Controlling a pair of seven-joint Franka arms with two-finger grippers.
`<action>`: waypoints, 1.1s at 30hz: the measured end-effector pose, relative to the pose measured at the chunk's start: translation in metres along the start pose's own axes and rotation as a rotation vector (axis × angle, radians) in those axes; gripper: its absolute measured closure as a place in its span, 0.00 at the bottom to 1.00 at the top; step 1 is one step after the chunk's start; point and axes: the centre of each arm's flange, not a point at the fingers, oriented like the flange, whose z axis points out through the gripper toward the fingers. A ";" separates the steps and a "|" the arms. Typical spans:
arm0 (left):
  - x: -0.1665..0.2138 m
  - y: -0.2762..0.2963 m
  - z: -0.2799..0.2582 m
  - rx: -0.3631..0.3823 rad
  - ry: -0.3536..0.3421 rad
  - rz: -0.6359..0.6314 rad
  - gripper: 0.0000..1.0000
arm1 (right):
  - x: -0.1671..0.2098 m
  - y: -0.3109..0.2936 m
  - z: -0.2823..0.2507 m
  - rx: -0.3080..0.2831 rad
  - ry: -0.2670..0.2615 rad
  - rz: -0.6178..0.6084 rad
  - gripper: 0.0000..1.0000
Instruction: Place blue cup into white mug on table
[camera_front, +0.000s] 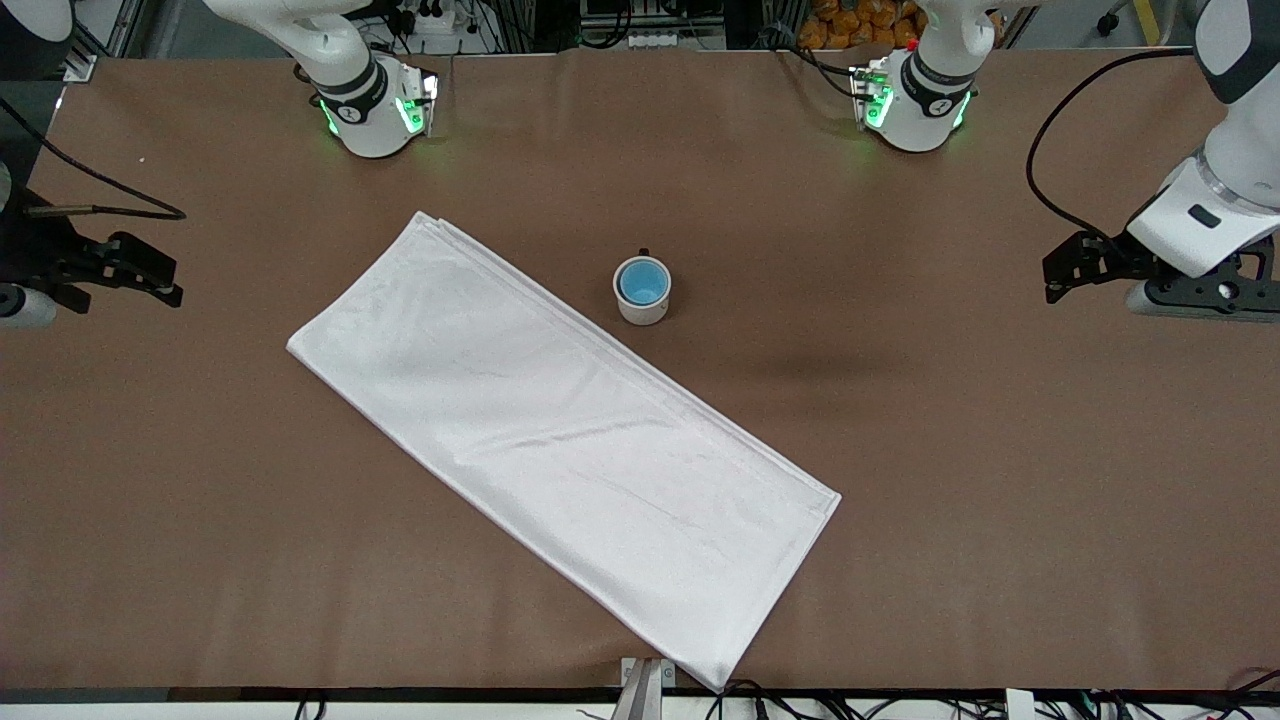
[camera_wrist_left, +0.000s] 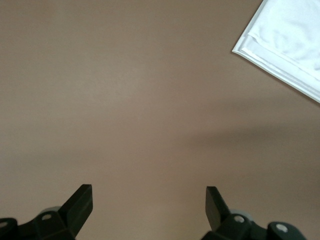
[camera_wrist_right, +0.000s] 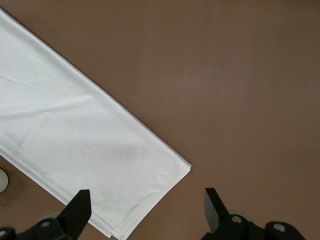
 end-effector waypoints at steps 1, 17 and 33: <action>0.000 0.001 -0.003 -0.014 0.003 -0.004 0.00 | 0.000 0.000 0.000 0.000 0.000 -0.001 0.00; -0.002 -0.001 -0.019 -0.048 0.011 -0.020 0.00 | -0.002 -0.002 -0.004 0.001 0.007 -0.006 0.00; -0.002 0.000 -0.018 -0.049 0.007 -0.018 0.00 | -0.012 -0.001 -0.019 0.003 0.026 -0.007 0.00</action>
